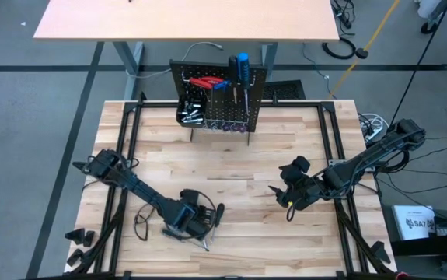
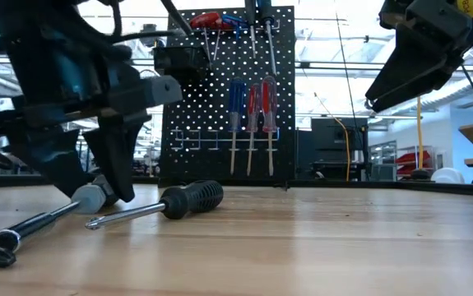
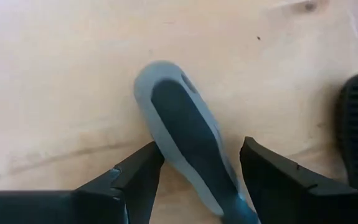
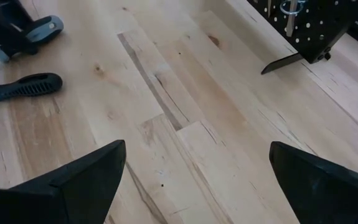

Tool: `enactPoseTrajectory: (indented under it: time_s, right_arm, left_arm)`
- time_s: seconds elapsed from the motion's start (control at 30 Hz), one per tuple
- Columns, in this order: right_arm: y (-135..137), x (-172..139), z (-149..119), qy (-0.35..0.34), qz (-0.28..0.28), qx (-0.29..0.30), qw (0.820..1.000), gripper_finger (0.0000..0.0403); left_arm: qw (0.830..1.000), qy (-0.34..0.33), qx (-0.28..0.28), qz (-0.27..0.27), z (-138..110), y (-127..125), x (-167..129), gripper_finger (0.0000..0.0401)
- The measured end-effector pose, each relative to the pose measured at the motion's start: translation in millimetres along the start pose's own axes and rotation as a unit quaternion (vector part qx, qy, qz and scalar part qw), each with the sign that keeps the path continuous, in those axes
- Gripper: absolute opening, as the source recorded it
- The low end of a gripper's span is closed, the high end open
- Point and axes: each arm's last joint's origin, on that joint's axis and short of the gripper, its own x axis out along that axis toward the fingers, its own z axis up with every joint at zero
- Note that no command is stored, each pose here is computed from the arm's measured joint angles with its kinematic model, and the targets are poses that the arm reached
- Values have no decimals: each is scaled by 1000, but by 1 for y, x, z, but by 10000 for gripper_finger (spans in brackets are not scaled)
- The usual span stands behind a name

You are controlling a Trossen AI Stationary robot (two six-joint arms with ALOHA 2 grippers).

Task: Hang tools onto peg board
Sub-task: Hang the gray screwdriver on the pegboard

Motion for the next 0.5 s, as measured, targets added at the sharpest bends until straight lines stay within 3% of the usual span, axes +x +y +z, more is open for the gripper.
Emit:
enactPoseTrajectory:
  time_s: [0.5]
  right_arm:
    - [0, 0, 0, -1, -1, 0, 1000, 389]
  left_arm:
    - [1000, -8, 16, 7, 9, -1, 4, 124]
